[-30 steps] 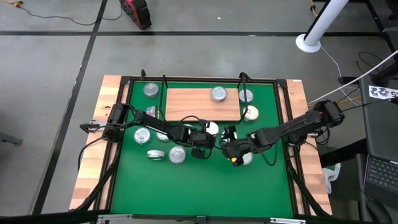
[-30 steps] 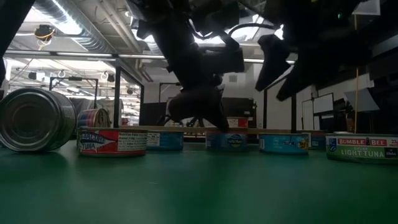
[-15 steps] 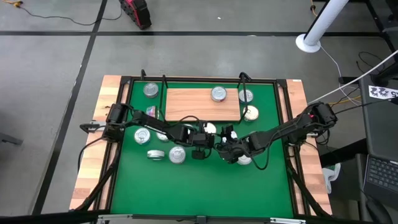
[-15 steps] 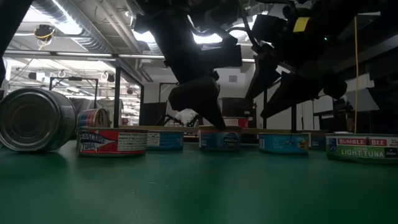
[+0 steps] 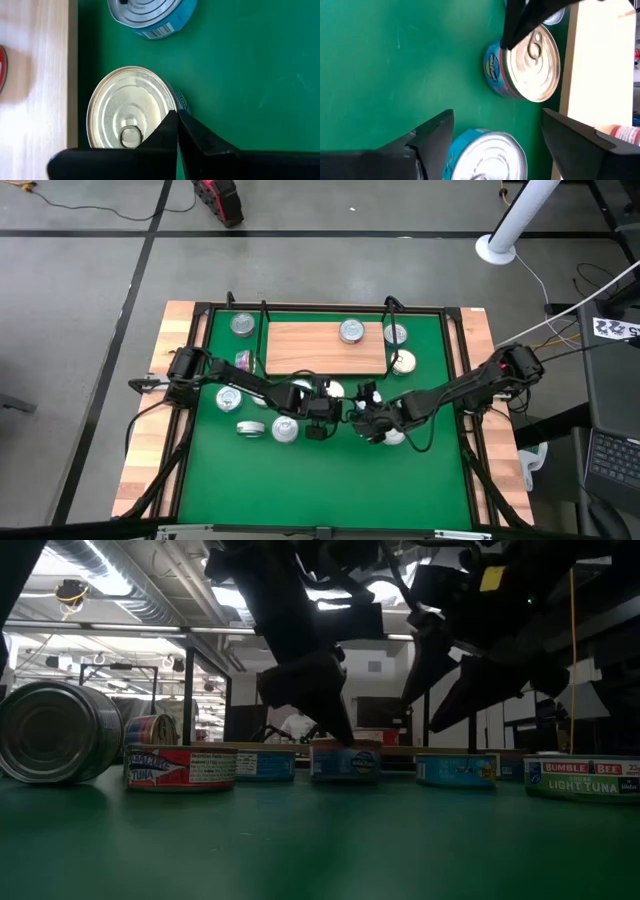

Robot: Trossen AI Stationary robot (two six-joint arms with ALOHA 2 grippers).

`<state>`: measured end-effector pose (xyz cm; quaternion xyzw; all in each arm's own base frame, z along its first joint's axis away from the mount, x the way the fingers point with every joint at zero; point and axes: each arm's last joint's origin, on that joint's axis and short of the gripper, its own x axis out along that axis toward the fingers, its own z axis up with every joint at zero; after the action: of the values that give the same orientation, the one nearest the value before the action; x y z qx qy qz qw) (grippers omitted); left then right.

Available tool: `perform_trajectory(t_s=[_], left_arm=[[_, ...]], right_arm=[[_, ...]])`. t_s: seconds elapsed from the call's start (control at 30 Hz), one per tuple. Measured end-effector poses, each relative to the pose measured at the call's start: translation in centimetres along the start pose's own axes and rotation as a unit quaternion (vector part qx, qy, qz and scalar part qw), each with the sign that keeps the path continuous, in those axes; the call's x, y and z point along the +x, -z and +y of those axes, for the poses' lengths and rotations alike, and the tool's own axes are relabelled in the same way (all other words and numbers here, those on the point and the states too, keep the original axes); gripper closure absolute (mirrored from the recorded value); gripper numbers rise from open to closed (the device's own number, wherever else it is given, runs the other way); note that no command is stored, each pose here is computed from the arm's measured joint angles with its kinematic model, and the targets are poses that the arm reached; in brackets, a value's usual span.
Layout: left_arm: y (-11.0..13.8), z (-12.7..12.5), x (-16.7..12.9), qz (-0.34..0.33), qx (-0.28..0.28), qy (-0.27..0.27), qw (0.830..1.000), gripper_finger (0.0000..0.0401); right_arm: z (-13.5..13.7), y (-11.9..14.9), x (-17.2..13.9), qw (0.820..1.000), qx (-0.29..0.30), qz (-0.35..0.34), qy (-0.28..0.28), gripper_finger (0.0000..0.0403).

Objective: Stack canned seafood by type on shelf
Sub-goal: Put the blue pink tuna can on the shelf

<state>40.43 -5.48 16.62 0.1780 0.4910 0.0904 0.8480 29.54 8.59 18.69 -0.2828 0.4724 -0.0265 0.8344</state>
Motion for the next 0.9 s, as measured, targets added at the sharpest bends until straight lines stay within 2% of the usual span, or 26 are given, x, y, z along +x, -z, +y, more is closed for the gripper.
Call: perform_trajectory(t_s=[0.13, 0.43, 0.63, 0.73, 0.9], left_arm=[[-0.1, -0.3, -0.2, -0.002, 0.001, 0.002, 1.0, 0.0401], [0.0, -0.3, -0.3, 0.001, -0.006, 0.014, 1.0, 0.0401], [0.0, -0.3, -0.3, 0.001, -0.011, 0.02, 1.0, 0.0401], [-0.1, -0.3, -0.3, -0.004, -0.016, 0.021, 1.0, 0.0401], [-0.2, -0.3, -0.3, -0.01, -0.022, 0.022, 0.999, 0.0401]], right_arm=[[-0.3, 0.7, -0.9, 1.0, -0.009, 0.022, -0.007, 0.0107], [-1.3, 2.3, -3.1, 0.997, 0.019, 0.072, -0.002, 0.0107], [-1.2, 3.7, -3.3, 0.995, 0.041, 0.09, 0.002, 0.0107], [-0.6, 4.3, -2.5, 0.996, 0.055, 0.074, 0.005, 0.0107], [0.5, 3.8, -1.7, 0.998, 0.069, -0.012, 0.01, 0.0107]])
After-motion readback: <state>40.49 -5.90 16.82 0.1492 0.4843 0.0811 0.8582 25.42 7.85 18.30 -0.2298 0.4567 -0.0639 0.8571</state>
